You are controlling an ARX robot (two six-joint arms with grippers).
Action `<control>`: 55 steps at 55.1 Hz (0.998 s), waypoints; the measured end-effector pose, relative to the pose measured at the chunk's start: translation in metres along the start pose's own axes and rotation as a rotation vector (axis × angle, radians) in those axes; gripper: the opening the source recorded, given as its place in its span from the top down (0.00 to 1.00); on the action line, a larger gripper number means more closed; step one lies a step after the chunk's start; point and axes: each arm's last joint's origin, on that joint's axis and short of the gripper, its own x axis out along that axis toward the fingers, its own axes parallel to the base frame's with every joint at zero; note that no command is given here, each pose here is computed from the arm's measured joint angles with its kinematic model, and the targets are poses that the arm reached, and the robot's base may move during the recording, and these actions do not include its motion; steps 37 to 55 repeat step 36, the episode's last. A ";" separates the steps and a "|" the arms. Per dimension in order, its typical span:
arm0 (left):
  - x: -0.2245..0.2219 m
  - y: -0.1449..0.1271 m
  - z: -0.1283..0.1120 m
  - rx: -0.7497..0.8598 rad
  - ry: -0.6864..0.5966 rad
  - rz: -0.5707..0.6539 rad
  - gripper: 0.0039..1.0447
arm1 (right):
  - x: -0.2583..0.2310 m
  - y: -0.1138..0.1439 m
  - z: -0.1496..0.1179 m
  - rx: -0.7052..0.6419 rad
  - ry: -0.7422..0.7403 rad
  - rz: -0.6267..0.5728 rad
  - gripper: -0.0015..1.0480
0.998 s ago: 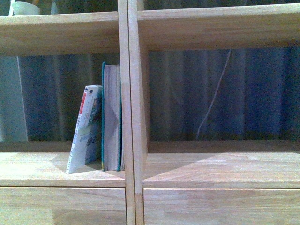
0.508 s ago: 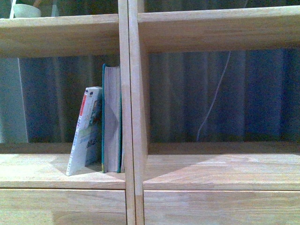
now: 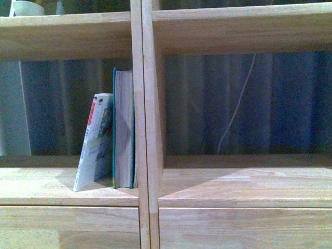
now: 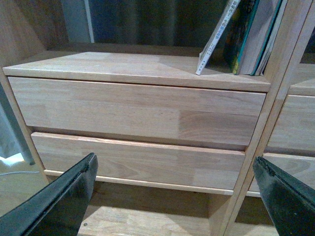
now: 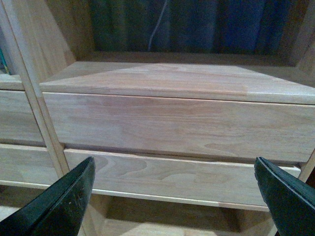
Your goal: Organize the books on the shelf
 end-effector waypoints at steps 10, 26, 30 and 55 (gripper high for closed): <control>0.000 0.000 0.000 0.000 0.000 0.000 0.07 | 0.000 0.000 0.000 0.000 0.000 0.000 0.07; 0.000 0.000 0.000 0.000 0.000 0.000 0.07 | 0.000 0.000 0.000 0.000 0.000 0.000 0.07; 0.000 0.000 0.000 0.000 0.000 0.000 0.07 | 0.000 0.000 0.000 0.000 0.000 0.000 0.07; 0.000 0.000 0.000 0.000 0.000 0.000 0.07 | 0.000 0.000 0.000 0.000 0.000 0.000 0.07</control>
